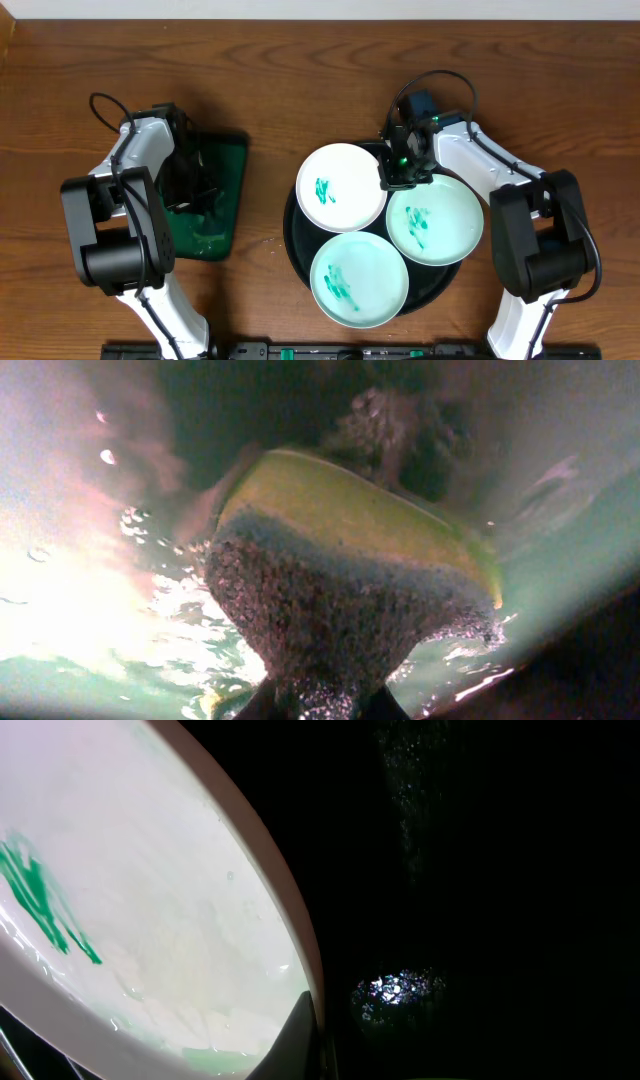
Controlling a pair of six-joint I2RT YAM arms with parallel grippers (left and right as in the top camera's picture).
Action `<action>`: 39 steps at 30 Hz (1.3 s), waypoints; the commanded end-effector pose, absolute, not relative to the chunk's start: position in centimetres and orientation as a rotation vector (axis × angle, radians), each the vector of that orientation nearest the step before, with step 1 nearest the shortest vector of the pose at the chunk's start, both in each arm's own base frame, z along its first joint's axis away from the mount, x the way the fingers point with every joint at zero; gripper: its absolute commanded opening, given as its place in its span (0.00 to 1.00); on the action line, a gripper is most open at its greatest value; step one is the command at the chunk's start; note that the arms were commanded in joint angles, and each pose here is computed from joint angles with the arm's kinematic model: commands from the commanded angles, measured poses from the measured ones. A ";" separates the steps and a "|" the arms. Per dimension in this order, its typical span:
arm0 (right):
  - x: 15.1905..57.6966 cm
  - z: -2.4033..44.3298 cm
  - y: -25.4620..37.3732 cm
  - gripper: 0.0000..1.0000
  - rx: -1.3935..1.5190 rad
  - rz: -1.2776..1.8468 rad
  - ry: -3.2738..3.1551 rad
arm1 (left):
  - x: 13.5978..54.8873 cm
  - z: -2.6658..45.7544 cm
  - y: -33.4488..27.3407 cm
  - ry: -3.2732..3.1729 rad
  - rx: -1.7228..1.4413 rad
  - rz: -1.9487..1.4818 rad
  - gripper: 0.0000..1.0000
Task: Clean dirty plates on tray and stack at the side
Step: 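Lift the sponge out of the basin with the left gripper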
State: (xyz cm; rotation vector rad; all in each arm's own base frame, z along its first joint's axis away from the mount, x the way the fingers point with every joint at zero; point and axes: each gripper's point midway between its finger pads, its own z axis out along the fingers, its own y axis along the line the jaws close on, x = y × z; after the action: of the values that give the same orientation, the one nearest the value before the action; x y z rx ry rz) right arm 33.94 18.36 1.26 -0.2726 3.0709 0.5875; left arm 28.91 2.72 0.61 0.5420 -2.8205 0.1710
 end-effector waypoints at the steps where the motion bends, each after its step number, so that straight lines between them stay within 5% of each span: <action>1: 33.6 1.0 18.3 0.01 -0.302 0.584 3.080 | 28.5 1.5 2.6 -2.832 0.536 0.168 0.07; 12: 33.6 1.0 18.3 0.01 -0.302 0.584 3.081 | 29.7 10.3 2.8 -3.141 0.531 0.122 0.07; 27: 33.3 1.0 18.3 0.01 -0.302 0.582 3.092 | 30.2 3.8 3.7 -2.975 0.544 0.131 0.07; 39: 33.5 1.0 18.4 0.01 -0.305 0.584 3.082 | 31.5 16.9 4.9 -3.448 0.639 -0.005 0.07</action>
State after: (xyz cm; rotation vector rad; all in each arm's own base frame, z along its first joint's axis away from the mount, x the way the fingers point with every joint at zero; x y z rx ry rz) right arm 33.74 18.30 1.24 -0.2710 3.0799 0.5864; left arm 31.81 4.38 13.87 0.6098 -3.3491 0.0897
